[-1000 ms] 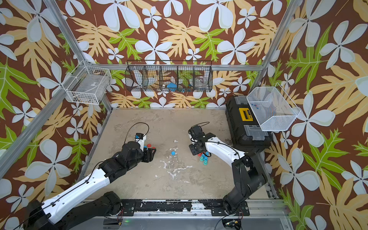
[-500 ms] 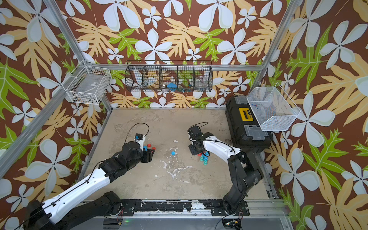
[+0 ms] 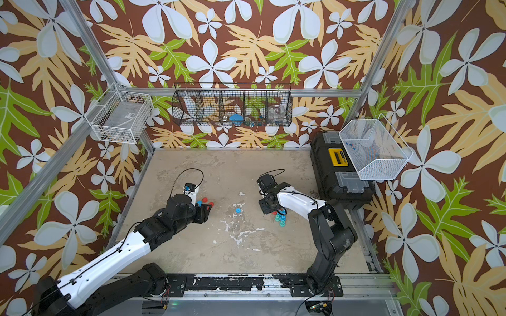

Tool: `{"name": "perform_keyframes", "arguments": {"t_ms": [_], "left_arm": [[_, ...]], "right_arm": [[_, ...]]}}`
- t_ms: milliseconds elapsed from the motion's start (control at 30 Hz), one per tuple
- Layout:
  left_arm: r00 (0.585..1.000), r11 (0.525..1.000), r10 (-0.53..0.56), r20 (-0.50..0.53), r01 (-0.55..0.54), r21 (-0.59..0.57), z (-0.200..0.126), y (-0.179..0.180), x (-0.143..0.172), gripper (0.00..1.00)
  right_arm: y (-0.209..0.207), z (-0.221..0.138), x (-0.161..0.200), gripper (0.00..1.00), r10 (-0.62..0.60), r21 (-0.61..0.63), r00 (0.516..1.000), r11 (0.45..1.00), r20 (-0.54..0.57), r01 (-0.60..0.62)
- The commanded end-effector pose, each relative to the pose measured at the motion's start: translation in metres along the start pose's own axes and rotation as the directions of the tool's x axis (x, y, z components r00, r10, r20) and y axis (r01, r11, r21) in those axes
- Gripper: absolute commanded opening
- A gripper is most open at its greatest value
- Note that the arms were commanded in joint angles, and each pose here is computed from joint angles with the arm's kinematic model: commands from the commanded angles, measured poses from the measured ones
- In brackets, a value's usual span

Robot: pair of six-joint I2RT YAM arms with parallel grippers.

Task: Close the stamp cap
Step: Pick up the stamp from the center of the board.

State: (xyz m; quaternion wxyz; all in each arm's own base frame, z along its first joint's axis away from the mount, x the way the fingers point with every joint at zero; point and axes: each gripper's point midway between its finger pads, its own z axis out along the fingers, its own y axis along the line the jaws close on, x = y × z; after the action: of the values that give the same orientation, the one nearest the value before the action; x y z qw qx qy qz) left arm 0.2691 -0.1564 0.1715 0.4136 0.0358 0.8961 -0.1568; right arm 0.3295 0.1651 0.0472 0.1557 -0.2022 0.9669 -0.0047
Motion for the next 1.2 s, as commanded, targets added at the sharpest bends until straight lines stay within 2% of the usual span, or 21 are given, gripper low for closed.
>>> {"name": "perform_keyframes", "arguments": {"t_ms": [0,500,700,900,1167], "left_arm": [[1.0,1.0,0.001,0.002,-0.001,0.005,0.0,0.0,-0.001,0.65],[1.0,1.0,-0.02,0.001,0.02,0.015,0.002,0.004,-0.003,0.65],[1.0,1.0,-0.02,0.0,0.02,0.014,0.002,0.005,-0.003,0.64],[1.0,1.0,-0.022,-0.001,0.022,0.016,0.002,0.004,-0.003,0.64],[1.0,1.0,-0.024,0.002,0.024,0.017,0.001,0.005,-0.003,0.64]], "right_arm": [[-0.003,0.002,-0.002,0.37,0.011,0.019,1.0,1.0,0.007,-0.011],[-0.005,0.01,0.0,0.33,0.01,0.034,1.0,0.999,-0.004,-0.01],[-0.004,0.012,-0.002,0.27,0.008,0.036,1.0,0.999,-0.012,-0.008],[-0.004,0.005,-0.007,0.19,0.012,0.032,1.0,0.999,0.007,-0.012],[0.005,-0.014,-0.021,0.17,0.008,0.009,0.999,1.0,0.053,-0.009]]}}
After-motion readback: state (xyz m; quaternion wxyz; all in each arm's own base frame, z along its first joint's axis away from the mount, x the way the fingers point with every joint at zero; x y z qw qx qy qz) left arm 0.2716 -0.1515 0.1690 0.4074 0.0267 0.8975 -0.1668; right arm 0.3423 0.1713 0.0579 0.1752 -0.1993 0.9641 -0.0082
